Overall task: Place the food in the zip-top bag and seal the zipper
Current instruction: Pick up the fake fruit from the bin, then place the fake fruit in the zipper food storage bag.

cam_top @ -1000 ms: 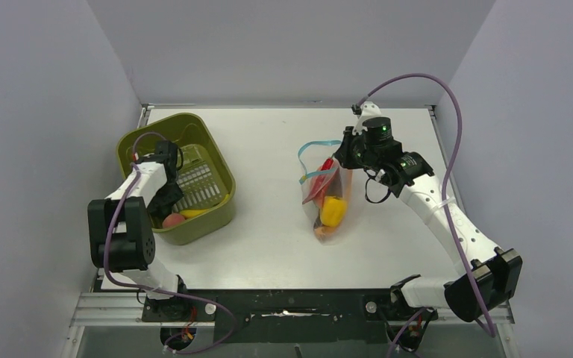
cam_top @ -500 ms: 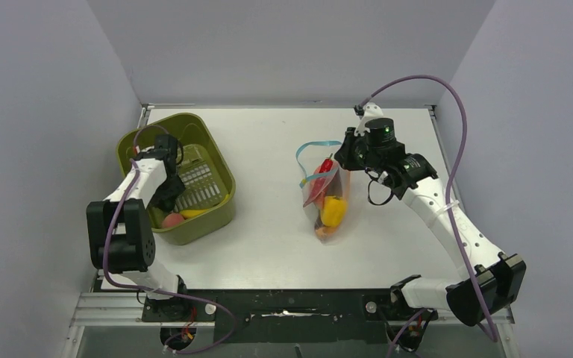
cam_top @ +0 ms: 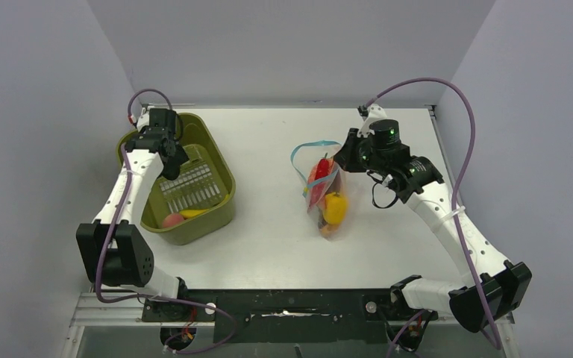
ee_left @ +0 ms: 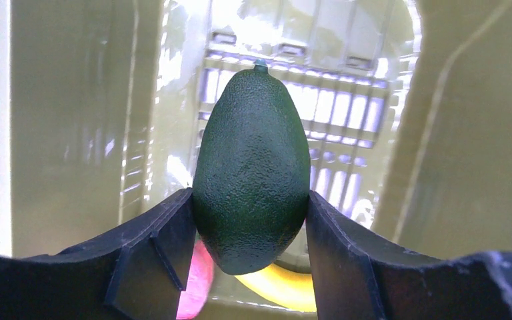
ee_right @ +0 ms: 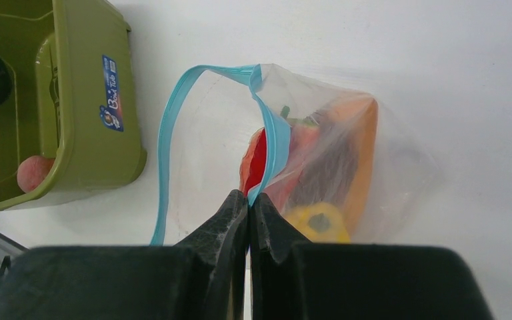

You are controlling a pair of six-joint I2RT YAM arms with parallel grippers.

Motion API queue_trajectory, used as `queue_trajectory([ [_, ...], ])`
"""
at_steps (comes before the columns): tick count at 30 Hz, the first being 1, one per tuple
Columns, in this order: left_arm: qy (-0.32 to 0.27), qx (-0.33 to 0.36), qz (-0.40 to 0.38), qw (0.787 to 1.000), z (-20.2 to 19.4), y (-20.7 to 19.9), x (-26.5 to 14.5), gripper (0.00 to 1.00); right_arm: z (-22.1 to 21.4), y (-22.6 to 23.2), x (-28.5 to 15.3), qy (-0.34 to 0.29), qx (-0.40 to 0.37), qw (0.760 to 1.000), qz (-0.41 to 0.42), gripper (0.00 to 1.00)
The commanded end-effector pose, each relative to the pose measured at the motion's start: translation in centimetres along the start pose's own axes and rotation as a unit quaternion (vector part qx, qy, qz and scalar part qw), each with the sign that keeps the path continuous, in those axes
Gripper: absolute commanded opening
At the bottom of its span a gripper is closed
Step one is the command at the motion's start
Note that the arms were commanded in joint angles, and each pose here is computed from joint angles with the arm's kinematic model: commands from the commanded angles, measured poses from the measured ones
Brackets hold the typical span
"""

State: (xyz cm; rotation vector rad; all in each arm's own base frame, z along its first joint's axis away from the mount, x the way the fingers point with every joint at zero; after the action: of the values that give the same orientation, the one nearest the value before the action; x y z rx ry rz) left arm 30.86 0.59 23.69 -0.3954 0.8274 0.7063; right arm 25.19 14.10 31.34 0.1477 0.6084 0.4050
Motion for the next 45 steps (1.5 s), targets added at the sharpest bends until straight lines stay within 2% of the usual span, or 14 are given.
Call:
queue_trajectory([
  [1, -0.031, -0.035, -0.095, 0.994, 2.3, -1.9, -4.0, 0.36, 2.0, 1.0, -0.7, -0.040, -0.002, 0.999, 0.024, 0.00],
  [4, -0.031, -0.046, -0.153, 0.987, 2.8, -2.6, -5.5, 0.36, 2.1, 1.1, -0.3, -0.037, -0.001, 0.999, 0.022, 0.00],
  [7, -0.041, -0.070, -0.229, 0.970, 3.6, -3.4, -7.6, 0.36, 2.2, 1.5, -0.3, -0.039, 0.008, 0.999, 0.033, 0.00],
  [12, -0.085, -0.076, -0.419, 0.901, 3.9, -4.5, -11.6, 0.38, 2.4, 2.6, 0.0, -0.038, -0.009, 0.998, 0.039, 0.00],
  [15, -0.095, -0.070, -0.471, 0.874, 3.9, -4.8, -12.7, 0.38, 2.8, 3.2, 0.2, -0.047, -0.009, 0.998, 0.046, 0.00],
  [18, -0.073, -0.051, -0.523, 0.848, 3.3, -5.5, -13.5, 0.38, 3.4, 3.8, 0.3, -0.053, -0.007, 0.997, 0.058, 0.00],
  [20, -0.058, -0.033, -0.576, 0.814, 2.4, -6.4, -14.4, 0.37, 3.6, 4.1, 0.6, -0.056, -0.005, 0.996, 0.066, 0.00],
  [22, -0.042, -0.018, -0.612, 0.790, 1.3, -7.4, -15.2, 0.36, 3.8, 4.3, 0.9, -0.060, 0.001, 0.996, 0.072, 0.00],
  [26, -0.002, 0.009, -0.653, 0.758, -1.2, -9.8, -16.4, 0.34, 4.5, 4.8, 1.2, -0.070, 0.014, 0.994, 0.085, 0.00],
  [32, 0.043, 0.019, -0.684, 0.728, -4.7, -12.5, -17.4, 0.33, 4.9, 5.2, 1.3, -0.077, 0.019, 0.992, 0.094, 0.00],
  [41, 0.090, 0.050, -0.697, 0.709, -8.2, -15.3, -17.3, 0.33, 5.3, 5.6, 1.0, -0.087, 0.017, 0.991, 0.101, 0.00],
  [45, 0.109, 0.058, -0.696, 0.708, -9.6, -15.9, -17.1, 0.33, 5.5, 5.7, 1.0, -0.089, 0.017, 0.991, 0.100, 0.00],
])
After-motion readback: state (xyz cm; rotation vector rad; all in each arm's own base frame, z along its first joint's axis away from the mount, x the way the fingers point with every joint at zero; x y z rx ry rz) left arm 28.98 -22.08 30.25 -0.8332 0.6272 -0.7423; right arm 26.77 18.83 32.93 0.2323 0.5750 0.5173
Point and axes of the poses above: each gripper's point midway between its finger pads, its own x axis out along the fingers, its own y axis along the line the jaws close on, z = x × y, the point moved 9 cm from there along -x, back along the fingers, and after that the axes turned 7 degrees about -x, right-handed, at the moved point
